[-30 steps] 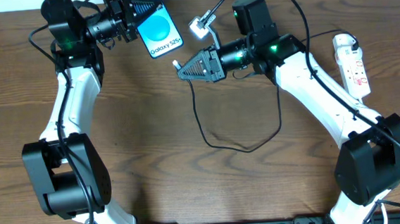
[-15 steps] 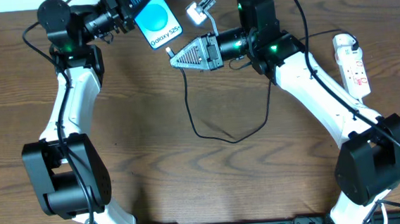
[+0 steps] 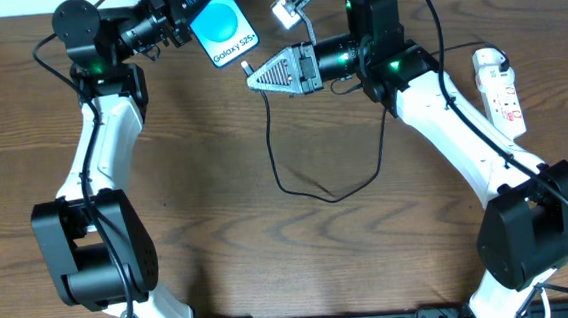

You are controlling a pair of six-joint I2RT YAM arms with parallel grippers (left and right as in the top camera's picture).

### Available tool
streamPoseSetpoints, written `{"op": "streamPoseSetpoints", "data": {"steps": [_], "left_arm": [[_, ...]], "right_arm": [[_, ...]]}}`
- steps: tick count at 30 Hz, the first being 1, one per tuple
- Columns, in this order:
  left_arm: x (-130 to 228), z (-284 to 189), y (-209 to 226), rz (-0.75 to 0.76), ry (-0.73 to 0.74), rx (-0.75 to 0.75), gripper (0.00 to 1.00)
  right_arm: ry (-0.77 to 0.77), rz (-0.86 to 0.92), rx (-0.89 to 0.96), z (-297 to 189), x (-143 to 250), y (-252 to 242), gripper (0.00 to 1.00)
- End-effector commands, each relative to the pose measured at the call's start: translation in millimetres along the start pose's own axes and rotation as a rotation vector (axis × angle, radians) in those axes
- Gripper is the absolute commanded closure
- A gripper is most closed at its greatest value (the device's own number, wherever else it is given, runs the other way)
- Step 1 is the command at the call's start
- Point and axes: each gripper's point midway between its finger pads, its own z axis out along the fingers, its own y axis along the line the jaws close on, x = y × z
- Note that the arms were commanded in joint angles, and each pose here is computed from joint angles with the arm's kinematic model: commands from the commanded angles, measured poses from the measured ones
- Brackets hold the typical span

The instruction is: Plug charger to phone and switch on socket

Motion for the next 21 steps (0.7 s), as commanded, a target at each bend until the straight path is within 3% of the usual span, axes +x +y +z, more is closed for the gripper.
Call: {"op": "streamPoseSetpoints", "data": {"steps": [1,21], "left_arm": [[1.6,-0.2,-20.2,0.044,0.003,0.018,0.93],[13.3,7.8,-20.5,0.051,0.054,0.022,0.93]], "right_arm": [[0.002,-0.011,-0.013,-1.6,-1.9,7.6,0.99],[-0.039,-0.016,0.025,-1.7,-10.1,2.0,0.99]]}}
